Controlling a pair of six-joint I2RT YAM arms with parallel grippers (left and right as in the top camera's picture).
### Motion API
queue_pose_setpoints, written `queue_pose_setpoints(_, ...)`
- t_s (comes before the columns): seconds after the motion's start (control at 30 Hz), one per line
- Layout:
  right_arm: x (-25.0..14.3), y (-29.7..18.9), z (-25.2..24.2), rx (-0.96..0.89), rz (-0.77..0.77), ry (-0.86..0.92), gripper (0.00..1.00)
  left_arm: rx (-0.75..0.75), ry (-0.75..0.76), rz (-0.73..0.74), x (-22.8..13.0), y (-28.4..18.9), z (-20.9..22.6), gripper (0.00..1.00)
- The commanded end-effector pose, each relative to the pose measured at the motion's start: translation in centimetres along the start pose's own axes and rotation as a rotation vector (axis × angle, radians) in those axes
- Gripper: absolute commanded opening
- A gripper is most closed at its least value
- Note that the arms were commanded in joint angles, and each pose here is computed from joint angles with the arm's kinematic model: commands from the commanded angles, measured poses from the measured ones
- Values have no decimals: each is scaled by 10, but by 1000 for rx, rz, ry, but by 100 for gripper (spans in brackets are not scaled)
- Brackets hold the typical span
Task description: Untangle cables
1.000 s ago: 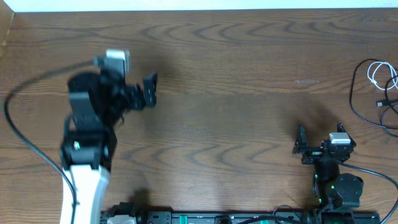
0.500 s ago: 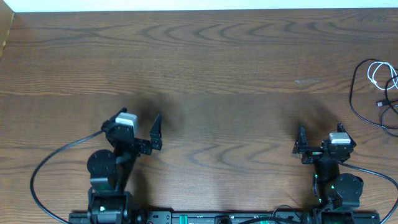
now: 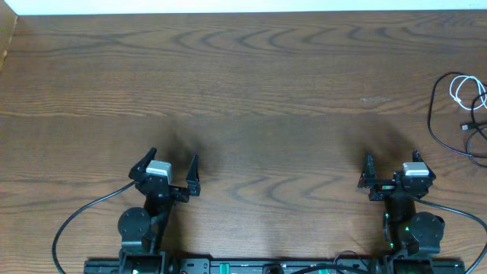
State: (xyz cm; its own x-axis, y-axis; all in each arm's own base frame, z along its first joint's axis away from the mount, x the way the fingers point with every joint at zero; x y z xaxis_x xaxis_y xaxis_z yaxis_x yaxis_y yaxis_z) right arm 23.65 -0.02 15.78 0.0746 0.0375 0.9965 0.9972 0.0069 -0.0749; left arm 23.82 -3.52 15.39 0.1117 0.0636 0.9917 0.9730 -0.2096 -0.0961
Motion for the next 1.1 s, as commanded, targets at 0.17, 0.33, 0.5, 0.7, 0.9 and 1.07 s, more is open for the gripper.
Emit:
queue_pose_setpoints(0.17, 0, 0, 1, 0, 0, -1, 99, 25, 9, 40, -13, -6, 3, 100)
queue_pose_setpoints(0.33, 0, 0, 1, 0, 0, -1, 99, 24, 10, 34, -11, -6, 3, 100)
queue_pose_setpoints(0.5, 0, 0, 1, 0, 0, -1, 99, 24, 10, 35, -11, -6, 3, 100)
queue_pose_setpoints(0.7, 0, 0, 1, 0, 0, -1, 99, 24, 10, 38, -12, -6, 3, 100)
queue_pose_setpoints(0.9, 0, 0, 1, 0, 0, -1, 99, 24, 10, 38, -12, -6, 3, 100)
queue_pose_setpoints(1.07, 0, 0, 1, 0, 0, -1, 99, 24, 10, 38, -12, -6, 3, 100)
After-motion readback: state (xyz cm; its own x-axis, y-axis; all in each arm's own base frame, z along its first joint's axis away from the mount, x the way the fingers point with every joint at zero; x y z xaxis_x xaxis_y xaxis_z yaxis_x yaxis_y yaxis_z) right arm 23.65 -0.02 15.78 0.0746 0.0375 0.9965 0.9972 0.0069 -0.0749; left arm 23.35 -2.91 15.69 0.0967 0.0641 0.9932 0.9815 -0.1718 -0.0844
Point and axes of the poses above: each gripper's point midway between its finger pads, its own y axis out along the fingers, its own z axis along the line the jaws close on, x = y × z, the point moved 1 cm from there along -y, back along the fingers, and after that the axes turned 2 degrees about -y, right-handed, at the moved point
